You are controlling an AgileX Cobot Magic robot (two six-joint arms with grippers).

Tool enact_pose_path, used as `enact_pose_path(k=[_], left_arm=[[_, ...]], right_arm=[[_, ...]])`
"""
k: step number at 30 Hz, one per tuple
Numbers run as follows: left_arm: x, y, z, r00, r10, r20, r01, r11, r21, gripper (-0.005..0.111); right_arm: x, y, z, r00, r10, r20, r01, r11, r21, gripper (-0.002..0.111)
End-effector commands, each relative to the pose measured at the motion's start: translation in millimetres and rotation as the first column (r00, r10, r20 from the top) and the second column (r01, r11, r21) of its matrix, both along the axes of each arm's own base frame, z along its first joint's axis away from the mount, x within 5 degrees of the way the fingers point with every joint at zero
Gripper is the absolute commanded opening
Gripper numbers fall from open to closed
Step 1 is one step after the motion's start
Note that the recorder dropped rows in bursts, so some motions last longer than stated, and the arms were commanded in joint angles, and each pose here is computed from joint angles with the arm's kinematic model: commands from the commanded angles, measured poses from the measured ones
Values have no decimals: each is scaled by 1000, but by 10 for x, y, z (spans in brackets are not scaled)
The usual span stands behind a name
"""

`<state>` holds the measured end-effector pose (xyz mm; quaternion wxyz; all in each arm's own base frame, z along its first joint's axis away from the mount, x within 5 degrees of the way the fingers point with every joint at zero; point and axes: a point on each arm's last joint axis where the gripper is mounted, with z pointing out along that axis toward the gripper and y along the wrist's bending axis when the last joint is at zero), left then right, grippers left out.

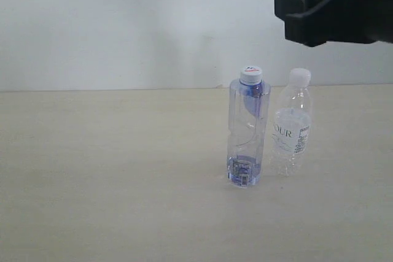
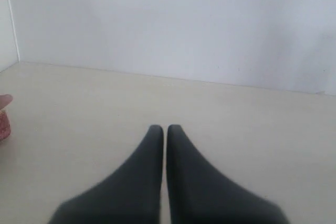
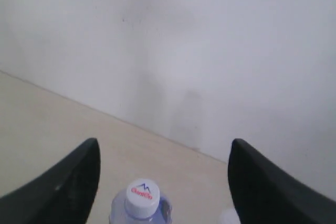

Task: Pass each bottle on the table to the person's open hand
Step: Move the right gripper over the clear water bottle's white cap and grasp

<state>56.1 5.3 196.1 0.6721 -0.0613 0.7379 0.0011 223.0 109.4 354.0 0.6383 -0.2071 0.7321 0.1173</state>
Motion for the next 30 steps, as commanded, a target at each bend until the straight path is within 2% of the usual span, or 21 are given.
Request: enact_pose_path(k=[1,4,8,10,15,22,30], left_arm=[[-3,2,9,1000,3,5,-3,1000,6,4],[-3,2,9,1000,3,5,-3,1000,6,4],[-3,2,9,1000,3,5,-3,1000,6,4],[-3,2,9,1000,3,5,-3,1000,6,4],[-3,2,9,1000,3,5,-3,1000,6,4],[-3,2,9,1000,3,5,-3,1000,6,4],[-3,2,9,1000,3,5,-3,1000,6,4]], right_arm=[[50,4,-96,999,-4,-35,2,999,-50,68],[70,-89,-230,999,-33,-12,32,998,-62,72],[105,-371,-481,989,-149,-7,149,989,23,72],[74,-435,-611,986,-167,1,167,985,42,72],[31,-421,-827,989,-141,43,138,988,65,72],[290,-334,-1187,992,-124,6,123,991,49,72],[424,-295,-1336,992,-124,35,121,990,79,72]])
